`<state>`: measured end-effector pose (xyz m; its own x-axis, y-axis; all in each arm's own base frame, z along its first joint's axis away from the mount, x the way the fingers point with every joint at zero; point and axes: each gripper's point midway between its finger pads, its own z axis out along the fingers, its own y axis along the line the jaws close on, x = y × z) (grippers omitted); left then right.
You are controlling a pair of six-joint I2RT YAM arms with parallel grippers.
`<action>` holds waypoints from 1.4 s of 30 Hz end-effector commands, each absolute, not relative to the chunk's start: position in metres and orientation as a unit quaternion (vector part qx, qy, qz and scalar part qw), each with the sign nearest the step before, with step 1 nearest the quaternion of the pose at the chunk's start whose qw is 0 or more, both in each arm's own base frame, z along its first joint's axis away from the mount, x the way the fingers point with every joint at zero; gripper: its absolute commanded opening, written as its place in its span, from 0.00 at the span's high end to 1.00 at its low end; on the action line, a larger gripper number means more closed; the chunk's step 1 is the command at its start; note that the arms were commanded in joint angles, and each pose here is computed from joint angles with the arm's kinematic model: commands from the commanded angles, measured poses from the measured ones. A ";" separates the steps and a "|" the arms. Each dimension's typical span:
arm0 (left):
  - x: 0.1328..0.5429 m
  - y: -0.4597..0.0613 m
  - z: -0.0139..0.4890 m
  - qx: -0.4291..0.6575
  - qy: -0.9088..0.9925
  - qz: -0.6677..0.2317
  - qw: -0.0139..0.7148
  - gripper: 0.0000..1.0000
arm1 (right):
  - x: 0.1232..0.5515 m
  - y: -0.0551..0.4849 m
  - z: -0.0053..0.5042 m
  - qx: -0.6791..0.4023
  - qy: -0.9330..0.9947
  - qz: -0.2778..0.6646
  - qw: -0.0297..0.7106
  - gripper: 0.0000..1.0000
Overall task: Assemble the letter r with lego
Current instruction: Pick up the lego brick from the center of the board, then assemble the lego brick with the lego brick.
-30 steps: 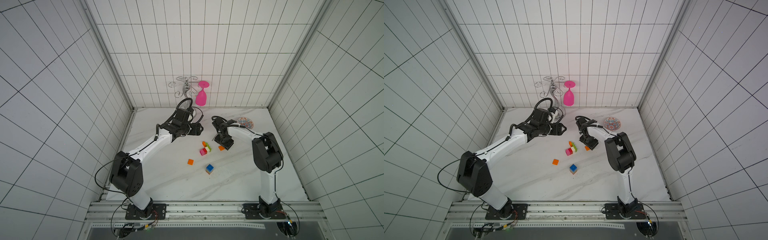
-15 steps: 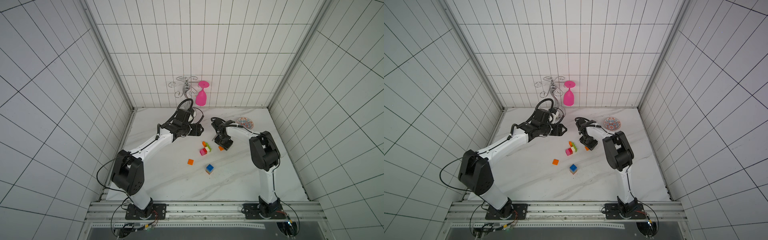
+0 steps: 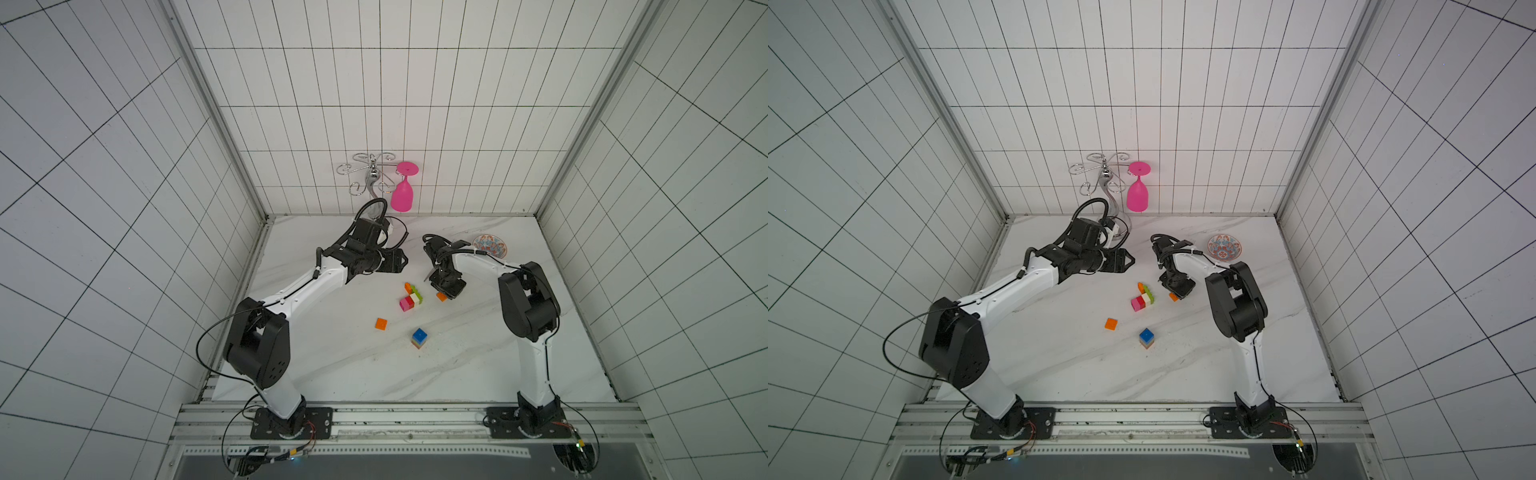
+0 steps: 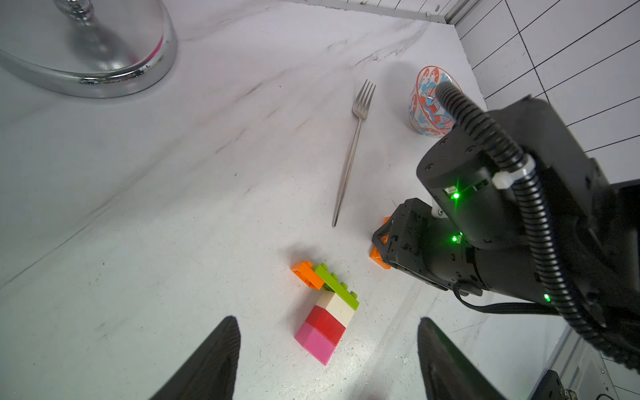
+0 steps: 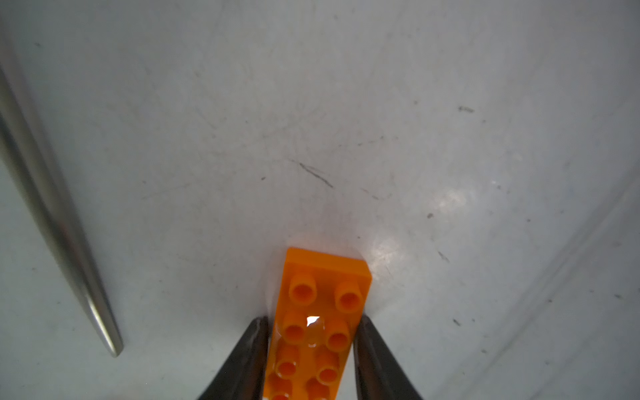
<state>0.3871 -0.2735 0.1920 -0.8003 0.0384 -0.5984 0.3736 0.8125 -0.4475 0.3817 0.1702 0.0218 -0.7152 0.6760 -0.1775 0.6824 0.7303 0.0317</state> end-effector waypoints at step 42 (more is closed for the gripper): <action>0.308 -0.185 0.163 -0.198 0.810 -0.507 0.217 0.35 | 0.264 0.327 0.198 -0.554 0.787 0.186 0.196 1.00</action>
<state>0.3086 -0.1732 0.1603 -0.7910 -0.5590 -0.2485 -0.1053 0.5246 -0.8448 0.2814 0.3376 0.2264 -0.3733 -0.6571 -0.6549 -0.9074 0.4054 0.1105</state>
